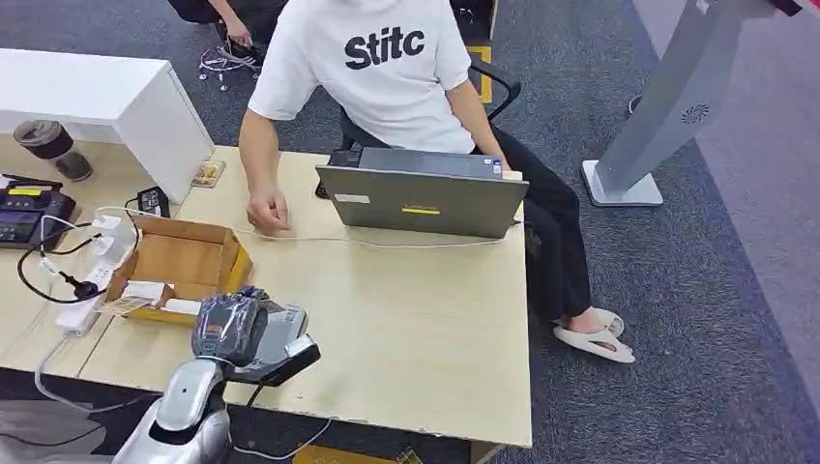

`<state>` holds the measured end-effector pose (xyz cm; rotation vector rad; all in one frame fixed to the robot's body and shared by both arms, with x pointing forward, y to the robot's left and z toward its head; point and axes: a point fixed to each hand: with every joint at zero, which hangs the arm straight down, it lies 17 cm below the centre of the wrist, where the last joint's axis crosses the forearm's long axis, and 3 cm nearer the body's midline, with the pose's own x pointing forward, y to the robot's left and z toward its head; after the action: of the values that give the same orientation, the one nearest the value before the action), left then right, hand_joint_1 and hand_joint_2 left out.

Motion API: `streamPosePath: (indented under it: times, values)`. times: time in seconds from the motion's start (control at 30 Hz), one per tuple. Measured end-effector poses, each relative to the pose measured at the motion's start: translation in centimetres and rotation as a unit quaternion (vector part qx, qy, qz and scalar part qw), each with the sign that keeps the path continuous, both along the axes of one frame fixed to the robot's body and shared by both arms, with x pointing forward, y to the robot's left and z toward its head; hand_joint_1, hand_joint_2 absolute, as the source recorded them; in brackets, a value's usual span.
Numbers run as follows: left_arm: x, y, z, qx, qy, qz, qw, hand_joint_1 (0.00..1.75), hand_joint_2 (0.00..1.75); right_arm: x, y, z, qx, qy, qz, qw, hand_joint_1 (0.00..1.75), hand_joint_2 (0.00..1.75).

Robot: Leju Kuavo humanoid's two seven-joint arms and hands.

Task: Pass the card to the sensor for recognition and then transmit it.

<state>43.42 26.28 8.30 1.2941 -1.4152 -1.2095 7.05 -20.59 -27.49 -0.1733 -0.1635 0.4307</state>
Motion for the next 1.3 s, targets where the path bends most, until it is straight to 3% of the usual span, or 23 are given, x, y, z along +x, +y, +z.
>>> streamPosePath:
  times: [0.77, 1.3]
  values:
    - [0.2, -1.5, -2.3, 0.012, 0.029, -0.014, 0.999, 1.75, 1.75, 0.0, 0.0, 0.0, -0.001, 0.001, 0.0, 1.0, 0.0, 1.75]
    - [0.5, -1.2, -1.1, 0.012, 0.01, -0.012, 1.0, 1.75, 1.75, 0.0, 0.0, 0.0, 0.0, 0.001, -0.001, 1.0, 0.0, 1.75]
